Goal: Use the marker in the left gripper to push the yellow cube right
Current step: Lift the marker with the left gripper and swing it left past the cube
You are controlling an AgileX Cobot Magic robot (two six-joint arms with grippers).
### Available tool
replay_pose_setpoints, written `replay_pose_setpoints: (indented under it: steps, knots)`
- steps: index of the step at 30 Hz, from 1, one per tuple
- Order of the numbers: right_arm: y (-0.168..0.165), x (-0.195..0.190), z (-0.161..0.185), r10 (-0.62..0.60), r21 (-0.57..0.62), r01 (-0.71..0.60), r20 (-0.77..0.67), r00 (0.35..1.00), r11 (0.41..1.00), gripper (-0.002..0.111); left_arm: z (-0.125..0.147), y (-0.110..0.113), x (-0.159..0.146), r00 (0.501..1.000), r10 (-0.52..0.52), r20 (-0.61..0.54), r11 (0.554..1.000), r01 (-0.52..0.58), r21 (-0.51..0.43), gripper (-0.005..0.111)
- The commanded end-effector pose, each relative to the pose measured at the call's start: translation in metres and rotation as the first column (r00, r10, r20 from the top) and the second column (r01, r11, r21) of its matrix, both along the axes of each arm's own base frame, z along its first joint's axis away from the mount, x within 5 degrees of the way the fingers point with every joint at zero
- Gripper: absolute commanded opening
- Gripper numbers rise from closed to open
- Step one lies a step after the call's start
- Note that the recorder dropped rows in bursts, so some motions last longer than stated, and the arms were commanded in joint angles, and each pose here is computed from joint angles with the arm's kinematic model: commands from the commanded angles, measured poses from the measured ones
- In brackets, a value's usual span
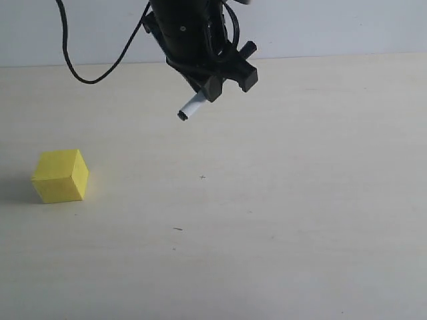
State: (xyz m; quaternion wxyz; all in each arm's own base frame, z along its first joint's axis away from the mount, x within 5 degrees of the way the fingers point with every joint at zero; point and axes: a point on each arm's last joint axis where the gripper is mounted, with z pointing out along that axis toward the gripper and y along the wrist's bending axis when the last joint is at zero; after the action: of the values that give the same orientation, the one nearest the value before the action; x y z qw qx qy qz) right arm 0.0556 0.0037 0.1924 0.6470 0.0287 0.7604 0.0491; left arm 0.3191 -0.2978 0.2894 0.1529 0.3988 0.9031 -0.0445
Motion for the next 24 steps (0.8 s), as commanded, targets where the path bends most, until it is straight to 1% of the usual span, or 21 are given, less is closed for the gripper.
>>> replay_pose_setpoints:
  steps: [1,8,12,16,21,22,24]
  knots:
    - [0.0,0.0,-0.001,-0.003,-0.005,0.003,0.005,1.0,1.0,0.0,0.011,0.013,-0.009,0.999,-0.035,0.041,0.999,0.033,0.04,0.0]
    - [0.0,0.0,-0.001,-0.003,-0.005,0.003,0.005,1.0,1.0,0.0,-0.002,0.042,-0.026,0.998,-0.056,0.042,0.988,0.049,0.15,0.0]
    - [0.0,0.0,-0.001,-0.003,-0.005,0.003,0.005,1.0,1.0,0.0,-0.006,0.067,-0.031,0.998,-0.022,0.051,0.991,0.015,0.134,0.0]
    - [0.0,0.0,-0.001,-0.003,-0.005,0.003,0.005,1.0,1.0,0.0,-0.011,0.099,-0.04,0.999,-0.017,0.033,0.988,0.012,0.153,0.0]
    - [0.0,0.0,-0.001,-0.003,-0.005,0.003,0.005,1.0,1.0,0.0,-0.011,0.137,-0.046,0.998,0.063,0.006,0.987,-0.063,0.149,0.0]
    - [0.0,0.0,-0.001,-0.003,-0.005,0.003,0.005,1.0,1.0,0.0,-0.01,0.144,-0.047,0.998,0.069,-0.001,0.986,-0.068,0.155,0.0]
    - [0.0,0.0,-0.001,-0.003,-0.005,0.003,0.005,1.0,1.0,0.0,-0.009,0.155,-0.049,0.999,0.046,-0.02,0.984,-0.042,0.174,0.0]
